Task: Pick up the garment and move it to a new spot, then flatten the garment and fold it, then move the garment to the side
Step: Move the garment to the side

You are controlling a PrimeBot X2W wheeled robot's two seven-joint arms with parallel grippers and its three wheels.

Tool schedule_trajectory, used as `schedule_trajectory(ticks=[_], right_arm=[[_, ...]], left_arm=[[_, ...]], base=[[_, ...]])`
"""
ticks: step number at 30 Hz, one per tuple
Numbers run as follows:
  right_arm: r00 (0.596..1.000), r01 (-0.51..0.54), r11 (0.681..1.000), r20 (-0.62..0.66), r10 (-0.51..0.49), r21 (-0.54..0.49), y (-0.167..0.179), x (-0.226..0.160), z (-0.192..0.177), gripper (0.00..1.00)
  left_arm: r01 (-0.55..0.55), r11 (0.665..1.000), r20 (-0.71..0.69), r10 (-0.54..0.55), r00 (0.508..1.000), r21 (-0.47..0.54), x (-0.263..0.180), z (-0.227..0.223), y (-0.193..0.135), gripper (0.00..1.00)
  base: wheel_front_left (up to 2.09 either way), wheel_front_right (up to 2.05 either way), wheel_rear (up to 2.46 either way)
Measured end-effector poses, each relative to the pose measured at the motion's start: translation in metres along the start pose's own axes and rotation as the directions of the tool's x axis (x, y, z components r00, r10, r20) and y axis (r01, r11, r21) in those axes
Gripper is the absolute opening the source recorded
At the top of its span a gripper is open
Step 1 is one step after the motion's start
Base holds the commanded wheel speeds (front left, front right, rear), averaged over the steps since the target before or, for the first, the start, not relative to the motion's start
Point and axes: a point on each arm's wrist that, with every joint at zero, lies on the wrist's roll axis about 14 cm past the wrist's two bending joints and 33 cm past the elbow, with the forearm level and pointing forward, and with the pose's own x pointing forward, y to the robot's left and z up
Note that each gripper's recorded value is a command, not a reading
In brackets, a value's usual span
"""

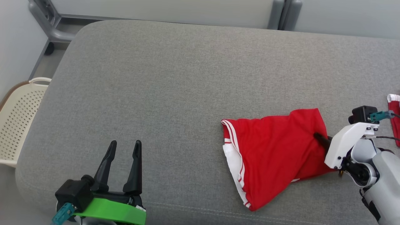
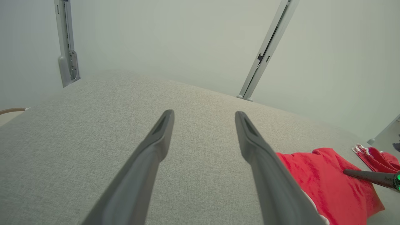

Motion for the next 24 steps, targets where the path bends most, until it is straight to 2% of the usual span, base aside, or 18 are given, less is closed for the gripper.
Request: schedule_trajectory(ticks=[8, 14, 24], right_arm=[[0.986, 0.093, 0.996, 0.139, -0.091, -0.009, -0.035, -0.027, 0.04, 0.0], [0.961, 0.183, 0.983, 0.208, -0.181, 0.006, -0.069, -0.06, 0.055, 0.0], [0.912, 0.314, 0.948, 0.262, -0.316, 0.048, -0.112, -0.121, 0.056, 0.0]], left_arm=[[0.06, 0.998, -0.012, -0.06, 0.998, -0.013, 0.009, -0.006, -0.017, 1.0], [0.131, 0.991, -0.03, -0.132, 0.991, -0.033, 0.018, -0.014, -0.041, 1.0], [0.276, 0.958, -0.074, -0.282, 0.957, -0.073, 0.034, -0.033, -0.09, 1.0]], base=[[0.0, 0.0, 0.0], [0.0, 0.0, 0.0], [0.0, 0.0, 0.0]])
